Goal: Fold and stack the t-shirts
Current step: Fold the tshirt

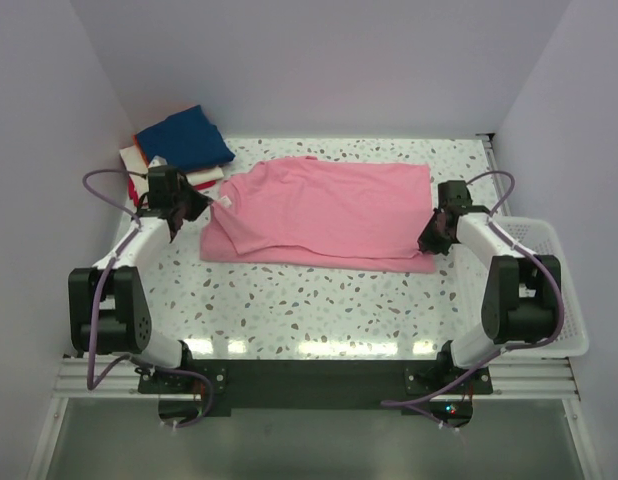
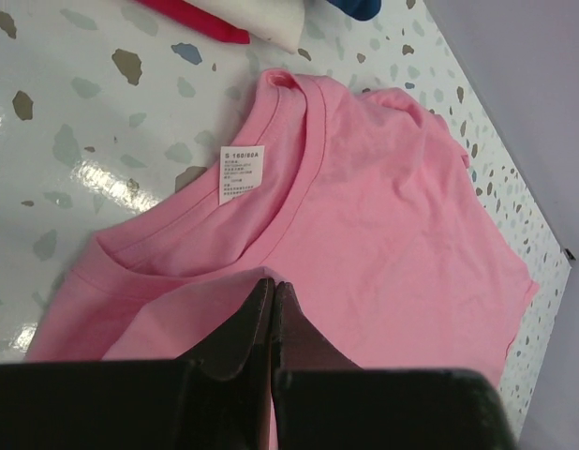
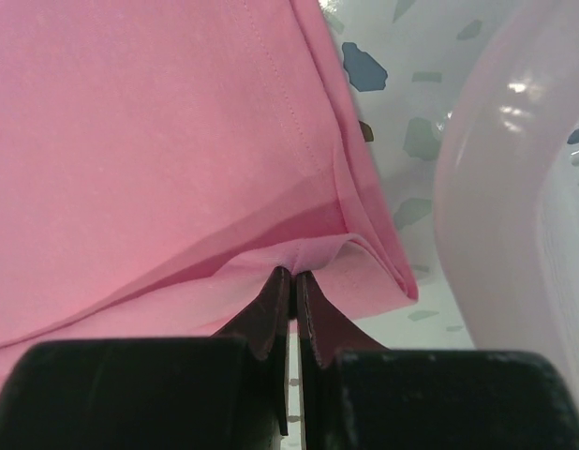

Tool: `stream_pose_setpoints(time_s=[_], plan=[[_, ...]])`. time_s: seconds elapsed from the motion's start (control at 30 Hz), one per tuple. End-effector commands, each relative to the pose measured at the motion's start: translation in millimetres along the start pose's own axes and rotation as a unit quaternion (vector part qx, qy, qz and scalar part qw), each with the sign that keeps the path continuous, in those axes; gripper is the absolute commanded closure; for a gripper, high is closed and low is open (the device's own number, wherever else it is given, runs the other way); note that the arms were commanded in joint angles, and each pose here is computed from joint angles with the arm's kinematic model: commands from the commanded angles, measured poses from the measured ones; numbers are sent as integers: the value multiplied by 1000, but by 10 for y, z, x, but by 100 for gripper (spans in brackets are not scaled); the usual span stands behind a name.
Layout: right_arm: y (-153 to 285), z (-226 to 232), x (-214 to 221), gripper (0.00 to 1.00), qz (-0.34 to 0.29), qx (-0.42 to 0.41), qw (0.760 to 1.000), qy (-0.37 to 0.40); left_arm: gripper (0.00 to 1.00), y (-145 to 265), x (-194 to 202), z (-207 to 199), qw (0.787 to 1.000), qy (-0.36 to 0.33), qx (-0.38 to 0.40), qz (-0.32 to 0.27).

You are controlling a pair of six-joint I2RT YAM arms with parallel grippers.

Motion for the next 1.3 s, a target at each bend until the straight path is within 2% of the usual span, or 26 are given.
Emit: stream_pose_setpoints(time_s=[0.0,0.43,0.9,1.27], plan=[[50,97,-162,100,-26,-22,999,-7,100,-31,-189,-266,999,-1,39,-27],[13,13,-391,100,-36,-38,998,-43,100,-178,-326,-397,999,-4,41,-33],[-51,155,-548,100,-31,-63,997,-44,100,-415,-373,-454,999,-8,43,-23],[-164,144,-577,100,-22,-57,997,-48,100,-611,-417,-652,997,-29,76,-6]])
Point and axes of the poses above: each gripper's point midway between its finger pads, its own y axis back along the fingers, its own z axis along the line the jaws close on, x = y × z, the point moved 6 cm from there along y, back along the fingers, and after that the axes turned 2 degrees about y, right-handed, at the moved point
